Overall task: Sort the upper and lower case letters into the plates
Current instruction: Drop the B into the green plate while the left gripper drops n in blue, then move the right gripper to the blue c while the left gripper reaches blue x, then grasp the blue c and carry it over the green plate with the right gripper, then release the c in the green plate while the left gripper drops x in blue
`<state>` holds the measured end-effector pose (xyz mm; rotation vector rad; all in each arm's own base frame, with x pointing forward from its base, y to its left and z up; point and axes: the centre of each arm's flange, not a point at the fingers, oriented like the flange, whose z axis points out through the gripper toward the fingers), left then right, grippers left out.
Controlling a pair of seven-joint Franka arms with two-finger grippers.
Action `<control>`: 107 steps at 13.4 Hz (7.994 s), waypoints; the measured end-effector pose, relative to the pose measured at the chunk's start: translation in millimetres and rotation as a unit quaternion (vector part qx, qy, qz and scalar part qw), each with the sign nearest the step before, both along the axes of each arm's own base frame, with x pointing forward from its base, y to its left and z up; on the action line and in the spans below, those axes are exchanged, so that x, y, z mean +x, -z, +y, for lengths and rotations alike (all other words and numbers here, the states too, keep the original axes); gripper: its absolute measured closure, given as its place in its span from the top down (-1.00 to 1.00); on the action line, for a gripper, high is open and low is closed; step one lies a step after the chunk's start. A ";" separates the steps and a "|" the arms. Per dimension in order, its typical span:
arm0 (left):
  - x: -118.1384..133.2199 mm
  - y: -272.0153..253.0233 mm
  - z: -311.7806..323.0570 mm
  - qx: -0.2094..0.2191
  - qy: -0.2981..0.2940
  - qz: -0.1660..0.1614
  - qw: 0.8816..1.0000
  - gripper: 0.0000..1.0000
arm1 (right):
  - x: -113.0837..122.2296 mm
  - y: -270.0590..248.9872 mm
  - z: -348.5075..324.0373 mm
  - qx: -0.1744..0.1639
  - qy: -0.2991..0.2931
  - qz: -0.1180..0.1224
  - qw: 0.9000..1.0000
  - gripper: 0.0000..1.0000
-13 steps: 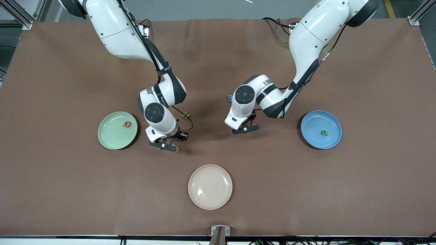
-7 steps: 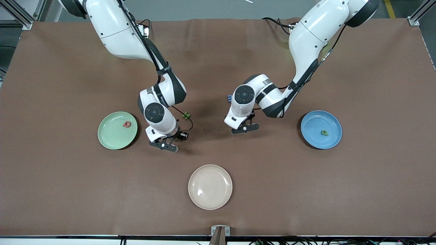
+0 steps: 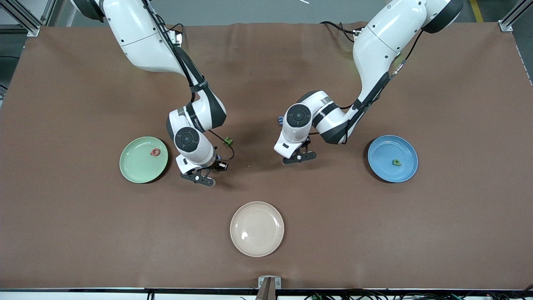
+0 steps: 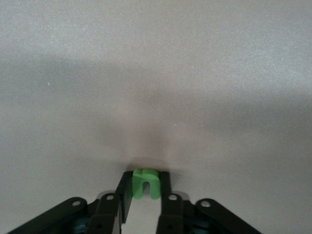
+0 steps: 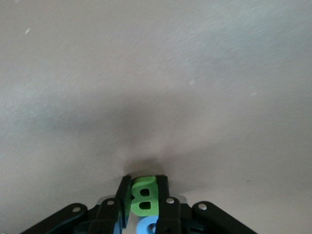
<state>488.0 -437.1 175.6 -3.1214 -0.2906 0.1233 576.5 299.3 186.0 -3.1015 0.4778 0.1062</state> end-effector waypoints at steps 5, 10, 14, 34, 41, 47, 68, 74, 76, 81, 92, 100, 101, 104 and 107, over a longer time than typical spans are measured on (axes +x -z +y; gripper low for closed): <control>10.9 -20.2 14.0 0.029 0.004 0.008 1.000 -0.47 | 35.6 -89.8 -104.4 0.012 -0.043 0.043 0.998 -0.48; 66.0 -142.9 117.8 0.095 0.052 0.013 0.994 -0.47 | 33.8 -105.4 -250.4 0.045 -0.123 0.064 0.989 -0.48; 94.6 -179.4 214.9 0.097 0.073 0.018 0.992 -0.47 | -0.1 -60.1 -300.9 0.051 -0.152 0.055 0.986 -0.48; 52.0 -36.3 434.6 0.024 0.212 0.002 0.977 -0.47 | -14.9 -69.4 -234.9 0.039 -0.091 0.053 0.994 1.00; 49.4 -9.9 435.0 0.011 0.227 0.006 0.974 -0.47 | -26.1 -68.2 -51.0 0.028 -0.012 -0.008 1.000 1.00; 62.2 -25.7 439.2 0.022 0.227 -0.013 0.974 0.28 | -33.3 -10.2 3.9 0.030 0.014 -0.027 0.999 0.96; -66.4 -67.6 37.7 -0.006 -0.039 0.012 0.999 1.00 | -42.0 18.0 11.0 0.021 0.006 -0.027 0.999 0.66; -81.9 -33.5 30.7 0.014 -0.207 0.018 0.978 1.00 | -48.9 16.2 15.1 0.012 -0.003 -0.007 1.000 0.57; -86.8 -26.5 30.5 0.015 -0.245 0.009 0.969 1.00 | -50.8 14.3 15.6 0.009 -0.006 0.000 1.000 0.53; -107.2 -2.6 33.4 0.025 -0.243 0.001 0.970 1.00 | -51.0 13.6 15.9 0.006 -0.011 -0.001 1.000 0.48; -124.9 6.8 25.8 0.012 -0.241 0.013 0.970 0.27 | -35.1 -1.9 -10.5 -0.005 -0.008 0.015 1.000 -0.32; -129.1 1.6 21.8 0.012 -0.235 0.009 0.972 -0.48 | 18.4 -62.8 -252.8 0.020 -0.140 0.055 0.988 -0.32; -128.4 1.4 22.0 0.011 -0.235 0.008 0.972 -0.49 | 13.2 -52.6 -273.0 0.021 -0.149 0.054 0.987 -0.32; -104.9 -6.6 27.7 0.004 -0.252 -0.003 0.968 -0.49 | -0.9 -28.3 -305.3 0.021 -0.172 0.041 0.984 -0.32; -48.3 -34.1 55.2 0.020 -0.247 -0.035 0.968 -0.49 | -13.0 -15.1 -316.8 0.022 -0.174 0.045 0.983 -0.32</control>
